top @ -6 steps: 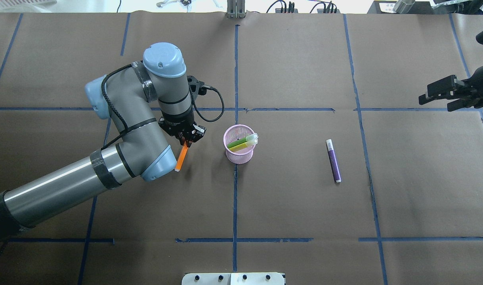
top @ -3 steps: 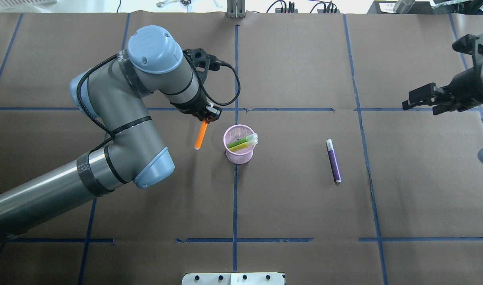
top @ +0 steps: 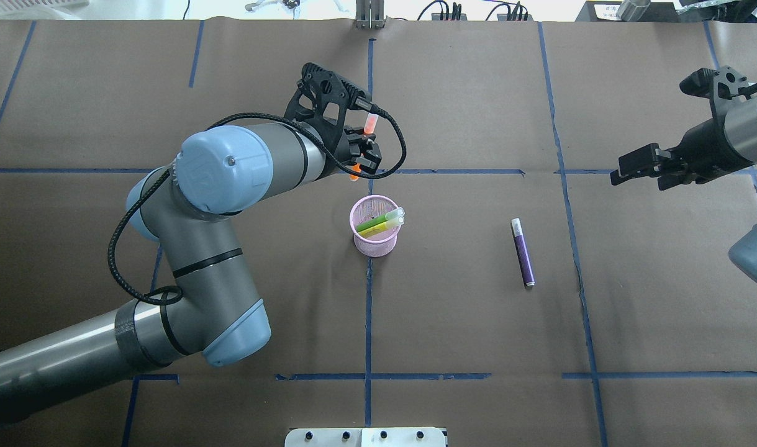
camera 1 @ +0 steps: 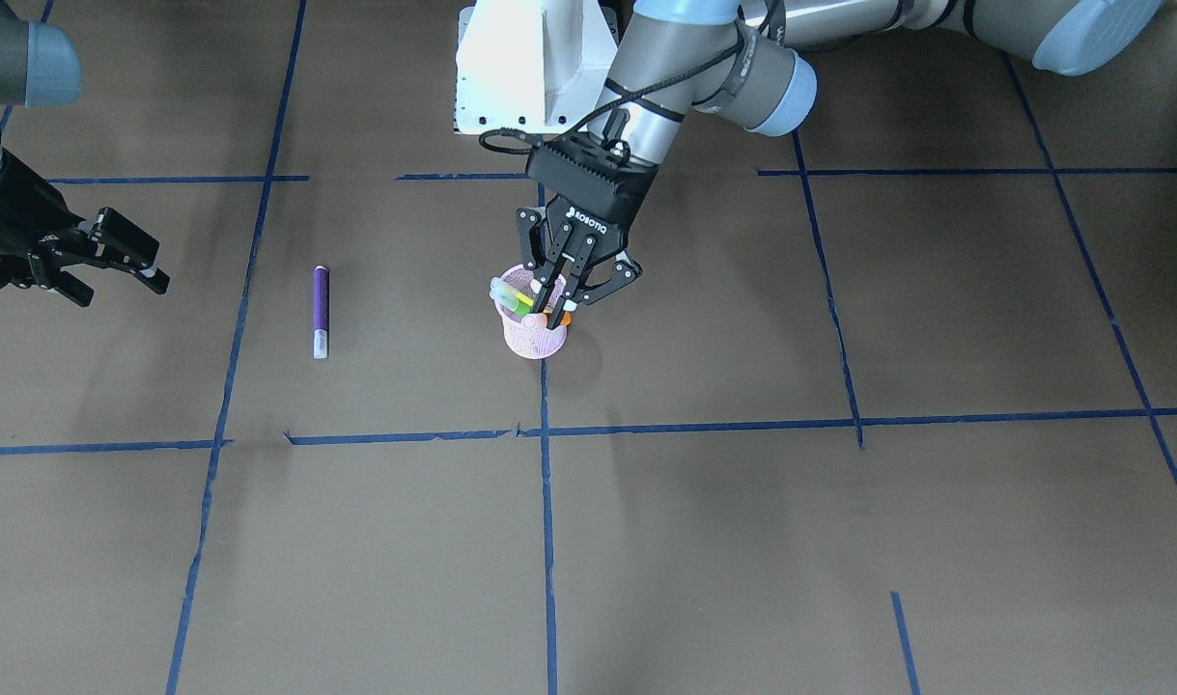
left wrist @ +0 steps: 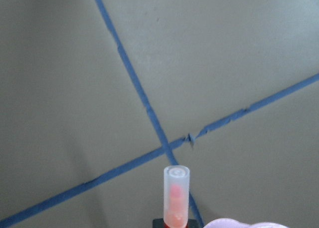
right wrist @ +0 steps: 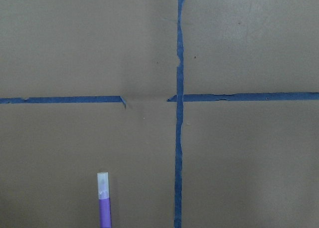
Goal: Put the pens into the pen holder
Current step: 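Carry the orange marker over the cup and release it inside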
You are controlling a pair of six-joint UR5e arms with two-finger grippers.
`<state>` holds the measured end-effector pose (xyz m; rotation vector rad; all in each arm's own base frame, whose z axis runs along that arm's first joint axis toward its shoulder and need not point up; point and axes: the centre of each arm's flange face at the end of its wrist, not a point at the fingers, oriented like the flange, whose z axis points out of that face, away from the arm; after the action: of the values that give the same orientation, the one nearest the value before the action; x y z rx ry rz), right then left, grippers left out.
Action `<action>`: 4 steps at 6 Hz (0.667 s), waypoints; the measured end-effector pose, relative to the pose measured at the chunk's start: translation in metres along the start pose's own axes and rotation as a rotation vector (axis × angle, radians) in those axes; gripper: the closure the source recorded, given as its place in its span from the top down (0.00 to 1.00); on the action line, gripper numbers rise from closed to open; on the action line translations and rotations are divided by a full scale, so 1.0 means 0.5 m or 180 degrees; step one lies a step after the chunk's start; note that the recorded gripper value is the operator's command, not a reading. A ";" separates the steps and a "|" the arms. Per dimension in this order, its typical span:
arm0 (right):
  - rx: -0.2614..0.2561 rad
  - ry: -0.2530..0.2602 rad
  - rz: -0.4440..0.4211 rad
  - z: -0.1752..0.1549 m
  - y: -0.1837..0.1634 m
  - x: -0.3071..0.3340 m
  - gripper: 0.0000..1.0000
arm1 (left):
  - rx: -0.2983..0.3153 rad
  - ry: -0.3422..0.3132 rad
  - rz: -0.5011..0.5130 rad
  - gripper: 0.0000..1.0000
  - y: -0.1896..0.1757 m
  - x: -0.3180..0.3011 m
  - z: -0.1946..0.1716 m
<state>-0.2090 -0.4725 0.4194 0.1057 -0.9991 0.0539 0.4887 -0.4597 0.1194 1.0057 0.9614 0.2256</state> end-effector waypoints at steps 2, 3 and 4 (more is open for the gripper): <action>-0.0050 0.0000 -0.0025 0.015 0.009 -0.009 0.98 | 0.0303 -0.0215 0.0109 0.00 0.040 0.077 -0.014; -0.0064 -0.0008 -0.0044 0.020 0.011 -0.016 0.98 | 0.0471 -0.0324 0.0117 0.00 0.089 0.128 -0.016; -0.0080 -0.0021 -0.0052 0.025 0.012 -0.029 0.98 | 0.0603 -0.0407 0.0104 0.00 0.132 0.143 -0.018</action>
<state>-0.2278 -0.4681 0.4143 0.0911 -1.0051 0.0260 0.5403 -0.3774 0.1291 1.1956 0.8615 0.0970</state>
